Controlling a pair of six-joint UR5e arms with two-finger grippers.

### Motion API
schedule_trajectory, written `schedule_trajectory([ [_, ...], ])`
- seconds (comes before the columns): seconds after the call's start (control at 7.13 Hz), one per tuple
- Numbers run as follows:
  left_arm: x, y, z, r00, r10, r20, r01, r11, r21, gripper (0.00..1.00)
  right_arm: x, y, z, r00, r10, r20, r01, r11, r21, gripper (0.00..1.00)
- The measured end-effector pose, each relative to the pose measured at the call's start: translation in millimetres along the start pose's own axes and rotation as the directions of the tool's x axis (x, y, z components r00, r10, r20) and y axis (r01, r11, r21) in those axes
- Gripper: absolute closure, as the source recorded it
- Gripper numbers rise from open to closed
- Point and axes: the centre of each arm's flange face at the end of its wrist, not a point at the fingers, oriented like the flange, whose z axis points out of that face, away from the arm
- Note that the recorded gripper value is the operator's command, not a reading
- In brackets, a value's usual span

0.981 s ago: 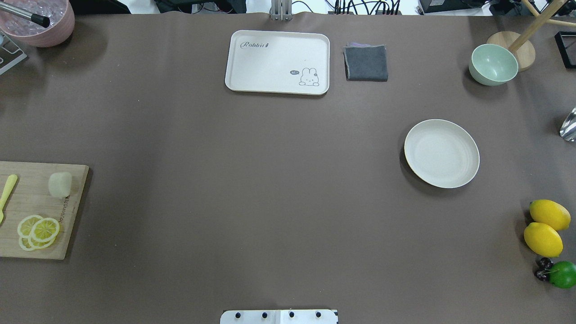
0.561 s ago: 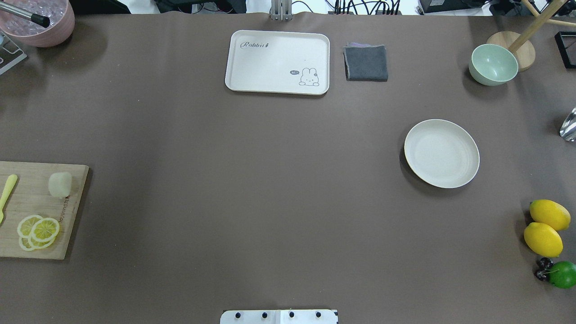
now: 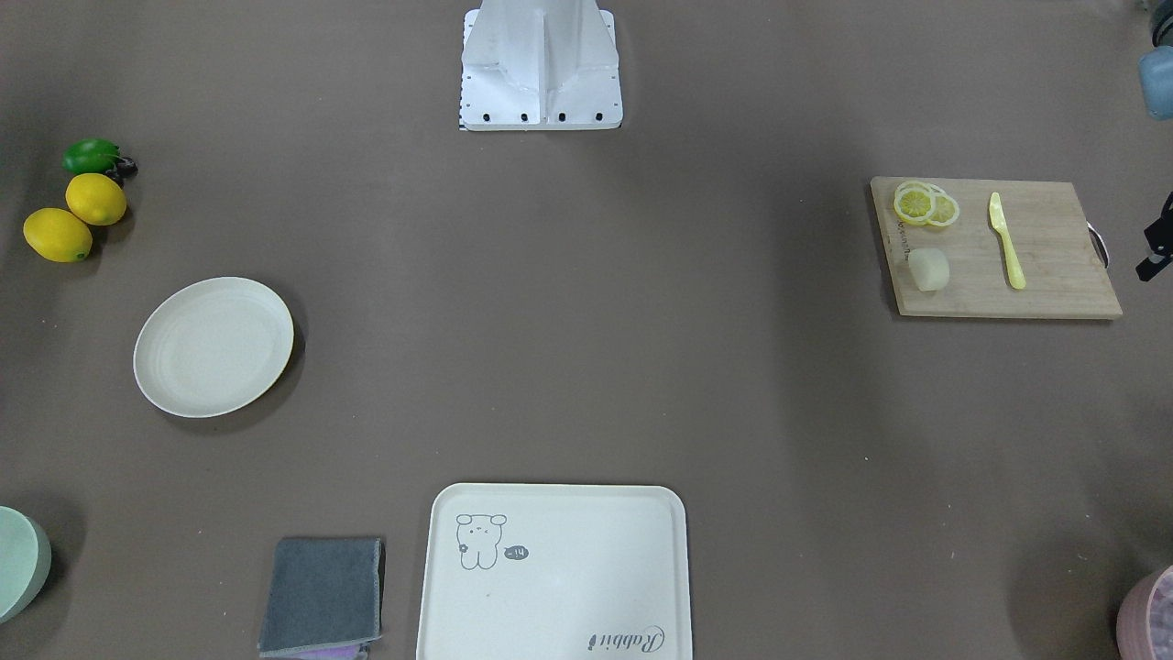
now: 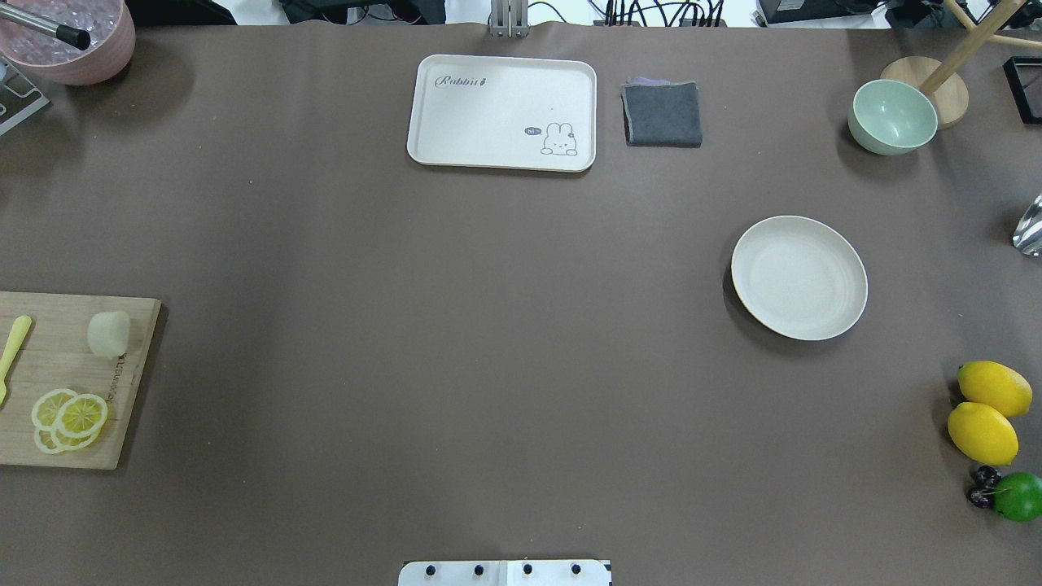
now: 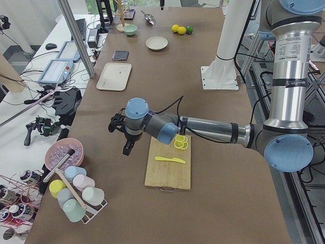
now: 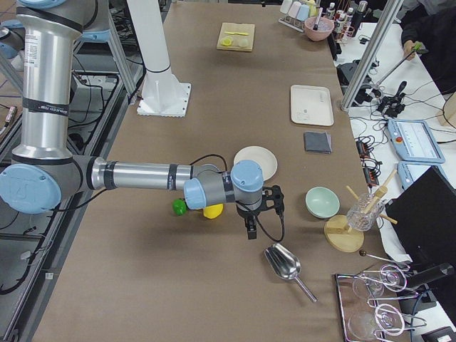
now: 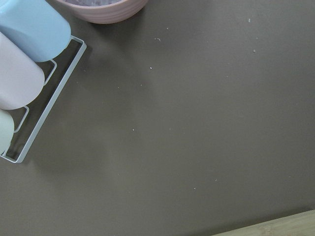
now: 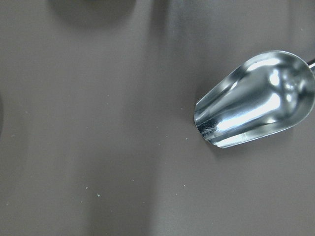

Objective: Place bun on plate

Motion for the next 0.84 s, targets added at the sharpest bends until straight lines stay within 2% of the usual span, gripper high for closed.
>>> schedule_trajectory([
  [0.84, 13.0, -1.7, -2.8, 1.000, -0.021, -0.010, 0.022, 1.000, 0.005, 0.03, -10.5, -0.8, 13.5, 1.000, -0.008, 0.020, 0.009, 1.000, -0.030, 0.00],
])
